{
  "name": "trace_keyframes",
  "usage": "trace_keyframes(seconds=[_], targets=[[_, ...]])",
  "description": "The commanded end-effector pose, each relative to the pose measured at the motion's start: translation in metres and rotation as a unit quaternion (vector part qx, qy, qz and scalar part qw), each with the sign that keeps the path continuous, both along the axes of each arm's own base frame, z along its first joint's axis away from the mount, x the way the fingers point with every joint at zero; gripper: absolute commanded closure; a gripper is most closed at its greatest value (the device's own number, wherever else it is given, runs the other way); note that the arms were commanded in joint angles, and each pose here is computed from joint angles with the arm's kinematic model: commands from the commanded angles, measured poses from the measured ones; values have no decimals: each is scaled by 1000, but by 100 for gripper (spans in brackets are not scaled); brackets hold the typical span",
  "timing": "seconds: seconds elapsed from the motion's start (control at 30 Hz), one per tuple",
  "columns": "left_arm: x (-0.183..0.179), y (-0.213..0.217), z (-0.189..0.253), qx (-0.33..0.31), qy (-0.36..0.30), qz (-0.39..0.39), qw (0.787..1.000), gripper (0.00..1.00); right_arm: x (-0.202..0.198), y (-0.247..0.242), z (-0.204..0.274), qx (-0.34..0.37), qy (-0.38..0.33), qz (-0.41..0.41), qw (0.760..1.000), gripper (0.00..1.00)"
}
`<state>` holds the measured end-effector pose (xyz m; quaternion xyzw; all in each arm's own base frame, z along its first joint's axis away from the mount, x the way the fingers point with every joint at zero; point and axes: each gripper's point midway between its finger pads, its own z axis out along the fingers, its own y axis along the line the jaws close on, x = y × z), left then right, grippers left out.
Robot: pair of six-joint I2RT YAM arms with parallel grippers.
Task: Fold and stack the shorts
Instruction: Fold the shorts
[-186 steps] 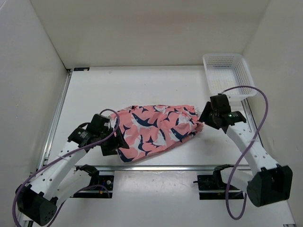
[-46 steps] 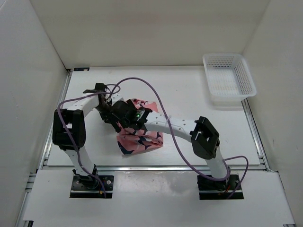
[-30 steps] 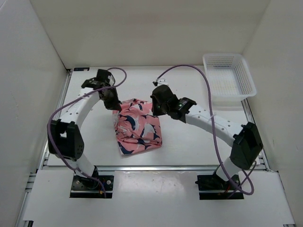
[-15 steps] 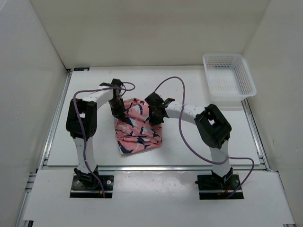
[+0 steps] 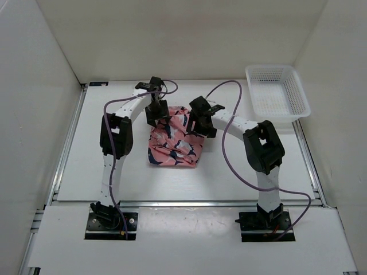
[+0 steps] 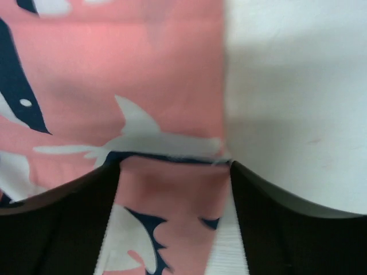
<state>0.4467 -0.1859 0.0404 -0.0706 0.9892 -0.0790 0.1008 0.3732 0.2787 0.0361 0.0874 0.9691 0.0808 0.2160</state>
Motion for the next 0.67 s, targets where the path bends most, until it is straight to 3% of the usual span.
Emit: trace_keyframes(seconds=[0.0,0.03,0.07,0.1,0.27,0.3,0.37,0.4,0.63], targets=[[7,5,76,-12,-73,-2,997,28,22,-12,66,-28,-92,15,995,7],[7,3,87,-21,-84,-4,996,17,27,-14,89,-22,-118,7,993,0],[5,3,111,-29,-109,-3,994,4,23,-14,98,-24,-126,13,992,0],[1,3,120,-36,-114,-5,993,1,24,-16,110,-21,-140,8,990,0],[-31,23,196,-27,-196,-4,980,1,-7,-69,170,-45,-196,-38,979,0],[-46,30,230,-35,-233,0,972,1,-20,-85,179,-53,-205,-47,976,0],[-66,47,237,-30,-246,0,969,1,-36,-113,182,-87,-209,-69,972,0],[-85,53,264,-42,-282,2,958,1,-47,-126,194,-87,-220,-76,969,0],[-158,99,276,-43,-348,45,935,1,-114,-188,154,-118,-181,-120,969,0]])
